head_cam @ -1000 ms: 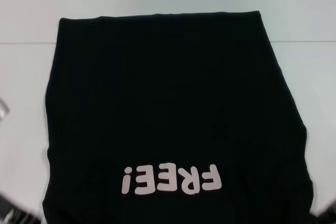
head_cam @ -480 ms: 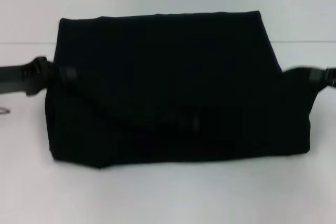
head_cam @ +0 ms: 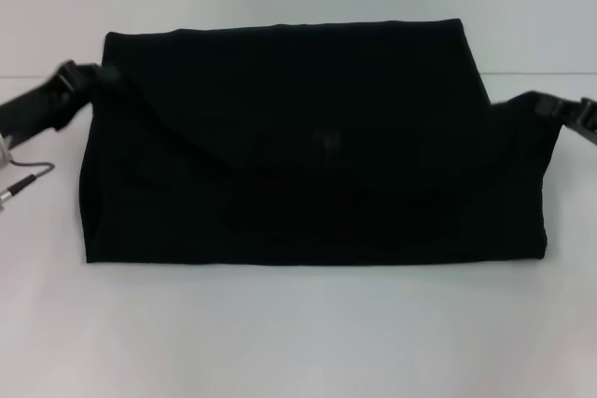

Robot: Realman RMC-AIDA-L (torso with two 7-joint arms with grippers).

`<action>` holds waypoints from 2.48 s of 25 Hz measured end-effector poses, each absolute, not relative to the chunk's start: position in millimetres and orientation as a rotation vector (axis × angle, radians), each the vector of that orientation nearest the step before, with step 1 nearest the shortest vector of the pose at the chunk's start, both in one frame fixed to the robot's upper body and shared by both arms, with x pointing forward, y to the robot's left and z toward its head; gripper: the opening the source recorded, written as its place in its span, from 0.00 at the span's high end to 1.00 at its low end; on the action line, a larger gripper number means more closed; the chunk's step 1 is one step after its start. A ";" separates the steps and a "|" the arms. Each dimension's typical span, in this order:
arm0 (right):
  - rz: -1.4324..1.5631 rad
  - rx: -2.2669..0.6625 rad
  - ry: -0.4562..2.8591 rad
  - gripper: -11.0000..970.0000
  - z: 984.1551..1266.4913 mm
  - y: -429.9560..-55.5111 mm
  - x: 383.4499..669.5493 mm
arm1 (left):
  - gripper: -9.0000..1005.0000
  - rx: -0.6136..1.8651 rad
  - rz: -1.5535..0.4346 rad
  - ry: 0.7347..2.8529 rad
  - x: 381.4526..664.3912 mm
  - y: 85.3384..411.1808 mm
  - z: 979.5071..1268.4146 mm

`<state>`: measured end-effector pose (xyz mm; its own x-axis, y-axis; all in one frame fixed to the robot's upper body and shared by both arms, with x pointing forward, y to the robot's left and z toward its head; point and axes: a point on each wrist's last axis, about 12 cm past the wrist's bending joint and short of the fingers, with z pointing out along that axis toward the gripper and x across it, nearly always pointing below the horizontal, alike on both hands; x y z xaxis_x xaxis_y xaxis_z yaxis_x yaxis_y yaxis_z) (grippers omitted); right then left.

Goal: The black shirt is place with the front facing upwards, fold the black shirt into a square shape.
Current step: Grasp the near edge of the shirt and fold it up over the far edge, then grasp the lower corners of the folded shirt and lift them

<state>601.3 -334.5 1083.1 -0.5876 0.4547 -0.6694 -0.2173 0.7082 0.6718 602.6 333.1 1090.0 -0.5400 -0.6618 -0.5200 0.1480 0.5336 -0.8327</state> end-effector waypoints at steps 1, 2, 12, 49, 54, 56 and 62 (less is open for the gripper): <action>0.918 0.189 1.988 0.95 1083.8 -334.4 603.2 | 0.90 -0.432 -1.108 1.831 602.7 334.5 1090.5; 0.915 0.192 1.979 0.95 1084.9 -334.1 604.8 | 0.90 -0.440 -1.102 1.802 603.4 336.1 1092.2; 0.829 0.142 2.013 0.95 1088.4 -319.5 623.4 | 0.88 -0.420 -1.035 1.798 612.4 324.9 1090.3; 0.749 -0.082 1.845 0.25 1086.1 -336.9 595.7 | 0.38 -0.347 -0.906 1.963 593.3 355.9 1076.4; 0.844 -0.543 1.870 0.12 1080.3 -312.9 570.8 | 0.25 -0.190 -0.934 2.171 592.7 359.1 1086.8; 0.862 -0.677 1.868 0.09 1072.0 -301.8 560.0 | 0.25 -0.158 -0.903 2.225 593.0 362.6 1091.3; 0.881 -0.843 1.846 0.03 1051.6 -280.0 537.9 | 0.24 0.022 -0.873 2.337 591.1 360.9 1102.1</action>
<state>537.9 -280.0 1051.6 -0.3665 -0.1896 -0.9109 -0.8273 0.5145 0.2257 591.1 360.9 1102.1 -0.7980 -0.1958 -0.5700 0.2257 0.7799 -0.5839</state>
